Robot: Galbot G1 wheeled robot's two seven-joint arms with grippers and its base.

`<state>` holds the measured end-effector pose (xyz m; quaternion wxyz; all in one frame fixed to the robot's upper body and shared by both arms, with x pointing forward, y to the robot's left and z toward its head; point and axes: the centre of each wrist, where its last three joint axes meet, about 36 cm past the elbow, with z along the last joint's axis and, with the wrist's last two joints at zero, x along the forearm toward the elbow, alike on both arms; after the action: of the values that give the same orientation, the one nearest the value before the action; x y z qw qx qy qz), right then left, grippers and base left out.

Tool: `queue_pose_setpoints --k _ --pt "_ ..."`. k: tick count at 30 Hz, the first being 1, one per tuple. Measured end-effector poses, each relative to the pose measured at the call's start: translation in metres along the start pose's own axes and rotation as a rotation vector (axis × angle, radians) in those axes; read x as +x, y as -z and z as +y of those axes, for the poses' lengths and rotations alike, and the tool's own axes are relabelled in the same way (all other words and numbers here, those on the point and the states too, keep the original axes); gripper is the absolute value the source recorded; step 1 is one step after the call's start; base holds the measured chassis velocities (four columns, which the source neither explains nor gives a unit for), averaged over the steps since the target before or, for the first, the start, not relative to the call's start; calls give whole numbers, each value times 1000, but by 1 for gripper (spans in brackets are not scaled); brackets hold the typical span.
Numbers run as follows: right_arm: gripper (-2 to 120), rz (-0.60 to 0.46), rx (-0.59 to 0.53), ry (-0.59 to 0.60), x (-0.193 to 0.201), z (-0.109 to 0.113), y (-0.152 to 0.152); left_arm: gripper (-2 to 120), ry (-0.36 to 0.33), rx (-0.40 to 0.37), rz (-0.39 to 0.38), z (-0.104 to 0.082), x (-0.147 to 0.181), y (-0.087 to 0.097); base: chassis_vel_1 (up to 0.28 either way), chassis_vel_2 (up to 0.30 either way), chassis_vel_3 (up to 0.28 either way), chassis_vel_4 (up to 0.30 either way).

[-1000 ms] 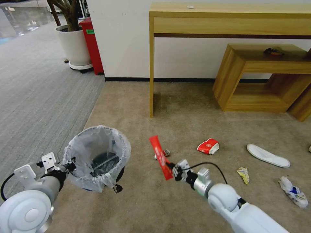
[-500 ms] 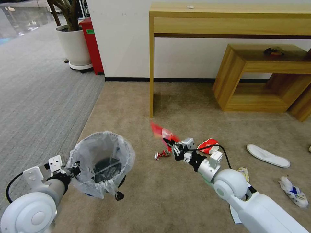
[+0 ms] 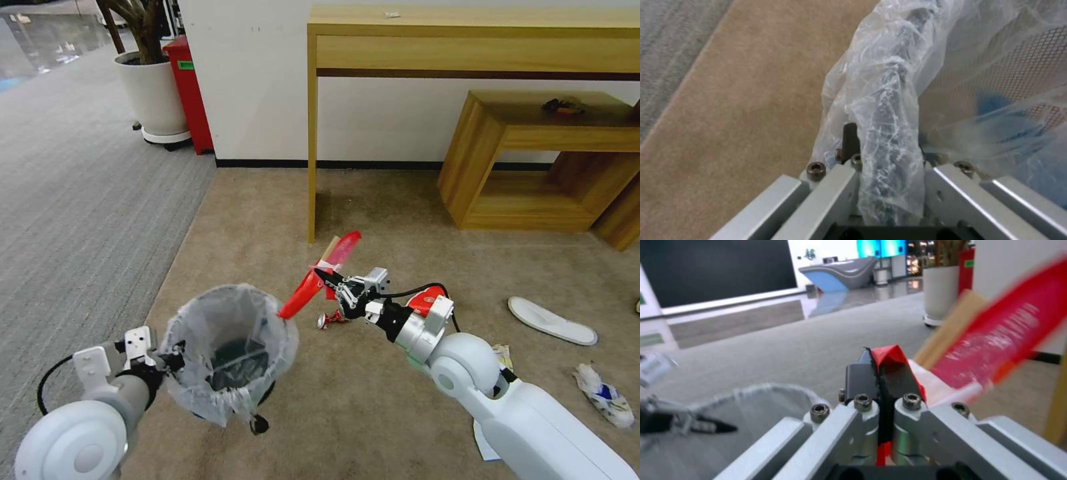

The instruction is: Pick up the trash bin and place the garbage on the floor into it.

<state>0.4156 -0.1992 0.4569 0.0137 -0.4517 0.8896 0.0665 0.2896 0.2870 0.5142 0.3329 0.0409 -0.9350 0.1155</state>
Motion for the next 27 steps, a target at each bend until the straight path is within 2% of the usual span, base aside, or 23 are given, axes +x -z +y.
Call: queue_pose_setpoints --k 12,19,27 --pt "0 -105 -38 142 -28 3 14 0 -52 -46 42 -18 -14 -11 0 0 0 0" --pt "0 -101 -23 225 -47 5 7 0 -87 -52 56 -26 -18 -14 0 0 0 0" --pt "0 -99 -26 254 -59 11 -1 0 -107 -55 57 -28 -21 -13 0 0 0 0"
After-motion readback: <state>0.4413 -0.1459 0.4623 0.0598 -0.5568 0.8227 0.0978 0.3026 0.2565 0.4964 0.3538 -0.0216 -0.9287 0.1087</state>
